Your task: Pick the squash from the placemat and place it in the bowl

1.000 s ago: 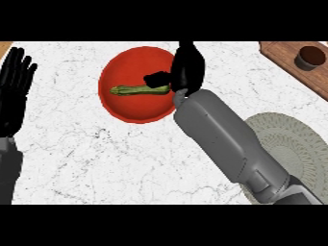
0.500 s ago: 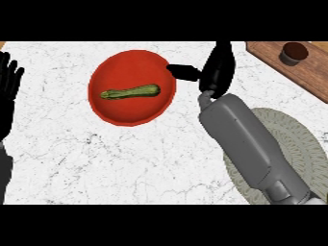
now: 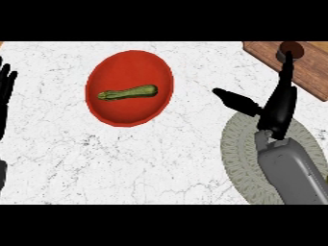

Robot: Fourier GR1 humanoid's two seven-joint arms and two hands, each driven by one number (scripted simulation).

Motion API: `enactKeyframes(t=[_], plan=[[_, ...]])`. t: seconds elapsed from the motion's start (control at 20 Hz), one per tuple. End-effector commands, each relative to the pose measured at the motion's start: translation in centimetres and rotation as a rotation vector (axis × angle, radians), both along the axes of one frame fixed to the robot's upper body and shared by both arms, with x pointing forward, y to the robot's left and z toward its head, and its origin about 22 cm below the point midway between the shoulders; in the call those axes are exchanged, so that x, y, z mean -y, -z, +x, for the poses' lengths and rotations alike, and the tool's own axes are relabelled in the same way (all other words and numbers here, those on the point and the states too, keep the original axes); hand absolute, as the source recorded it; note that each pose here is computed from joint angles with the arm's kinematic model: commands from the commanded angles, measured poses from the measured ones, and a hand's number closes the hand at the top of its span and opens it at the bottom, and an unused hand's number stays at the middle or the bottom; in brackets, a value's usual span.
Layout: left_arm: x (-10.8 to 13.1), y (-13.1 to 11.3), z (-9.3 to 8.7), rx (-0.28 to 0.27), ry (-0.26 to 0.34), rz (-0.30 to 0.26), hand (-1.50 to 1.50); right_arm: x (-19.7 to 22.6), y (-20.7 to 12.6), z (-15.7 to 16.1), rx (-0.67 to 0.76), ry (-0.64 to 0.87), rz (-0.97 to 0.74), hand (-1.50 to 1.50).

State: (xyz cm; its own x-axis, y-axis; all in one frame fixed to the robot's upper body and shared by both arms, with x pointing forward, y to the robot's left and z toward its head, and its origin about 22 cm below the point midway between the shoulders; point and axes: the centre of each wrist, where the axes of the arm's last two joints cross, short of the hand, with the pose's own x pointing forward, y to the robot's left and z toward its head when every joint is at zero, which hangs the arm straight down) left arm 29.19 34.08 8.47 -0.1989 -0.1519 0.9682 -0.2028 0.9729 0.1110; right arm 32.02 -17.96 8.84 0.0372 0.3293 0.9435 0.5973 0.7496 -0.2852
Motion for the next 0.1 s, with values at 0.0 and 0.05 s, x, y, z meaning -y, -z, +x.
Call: enactKeyframes(t=[0.0,0.05], plan=[[0.2,0.3,-0.3,-0.011,0.013,0.003,0.00,3.9,-0.7,-4.4,0.025,-0.019,0.000,-1.50],[1.3,-0.4,-0.5,-0.001,0.019,-0.008,0.00,4.3,1.6,-5.4,0.007,-0.018,0.019,-1.50]])
